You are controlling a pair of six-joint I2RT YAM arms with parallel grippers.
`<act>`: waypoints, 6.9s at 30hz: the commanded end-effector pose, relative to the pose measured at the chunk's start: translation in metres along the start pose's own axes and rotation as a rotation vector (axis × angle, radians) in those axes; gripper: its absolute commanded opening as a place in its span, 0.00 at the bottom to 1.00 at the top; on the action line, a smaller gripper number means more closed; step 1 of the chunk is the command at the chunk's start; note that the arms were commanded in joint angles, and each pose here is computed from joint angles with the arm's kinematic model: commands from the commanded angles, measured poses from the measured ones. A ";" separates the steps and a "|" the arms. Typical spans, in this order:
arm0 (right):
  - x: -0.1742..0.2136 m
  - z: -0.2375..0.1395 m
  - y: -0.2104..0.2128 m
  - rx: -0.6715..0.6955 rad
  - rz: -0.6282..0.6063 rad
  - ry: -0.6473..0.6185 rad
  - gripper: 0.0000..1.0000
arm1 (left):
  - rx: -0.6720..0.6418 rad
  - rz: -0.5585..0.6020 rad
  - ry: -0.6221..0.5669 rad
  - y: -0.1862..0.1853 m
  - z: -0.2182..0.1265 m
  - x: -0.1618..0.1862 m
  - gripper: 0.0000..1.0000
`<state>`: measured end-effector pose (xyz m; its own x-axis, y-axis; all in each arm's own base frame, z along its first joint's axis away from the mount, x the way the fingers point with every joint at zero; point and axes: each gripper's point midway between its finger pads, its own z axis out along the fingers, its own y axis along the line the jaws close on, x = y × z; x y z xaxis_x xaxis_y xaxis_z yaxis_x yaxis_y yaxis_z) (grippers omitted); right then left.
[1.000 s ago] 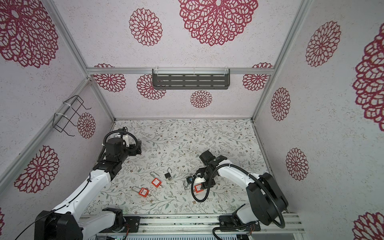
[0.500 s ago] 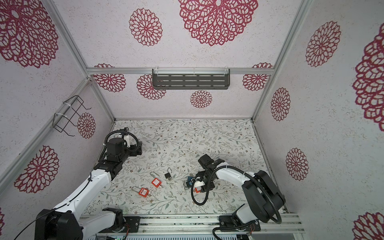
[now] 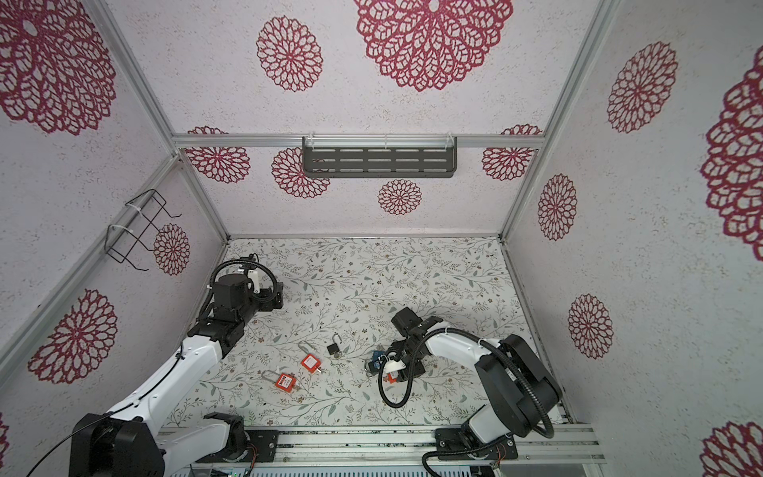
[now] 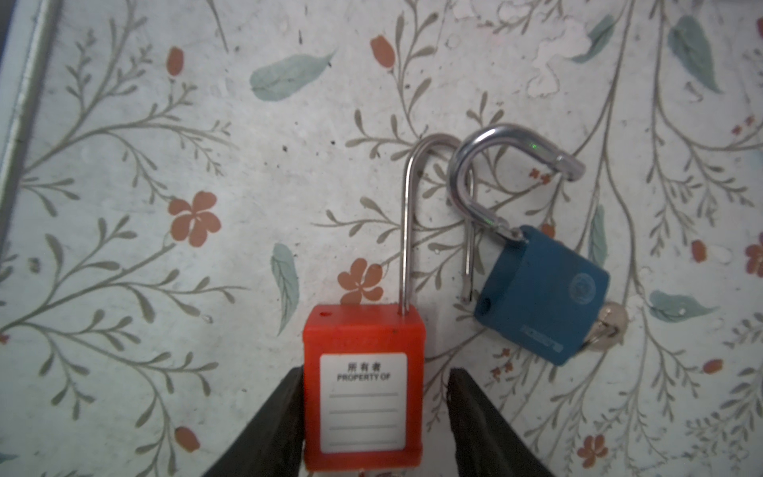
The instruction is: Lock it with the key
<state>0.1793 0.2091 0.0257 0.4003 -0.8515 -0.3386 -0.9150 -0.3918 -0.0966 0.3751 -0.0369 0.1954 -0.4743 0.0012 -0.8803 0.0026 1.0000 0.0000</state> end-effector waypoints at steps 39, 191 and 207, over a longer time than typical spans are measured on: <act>0.037 -0.024 0.019 -0.016 -0.025 0.190 0.42 | 0.044 0.026 -0.003 -0.013 -0.001 -0.003 0.97; -0.064 -0.218 -0.094 0.340 0.218 -0.375 0.49 | 1.389 0.596 -0.361 -0.286 -0.137 -0.009 0.00; -0.066 -0.208 -0.091 0.278 0.198 -0.391 0.35 | 1.402 0.640 -0.372 -0.285 -0.142 -0.004 0.00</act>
<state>0.2512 0.2249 0.2415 0.1995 -0.7139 -0.6713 -0.9721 -0.0581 -0.2271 0.2613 -0.3210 0.2525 0.1012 0.2221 -0.9698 0.9901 0.0727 0.1200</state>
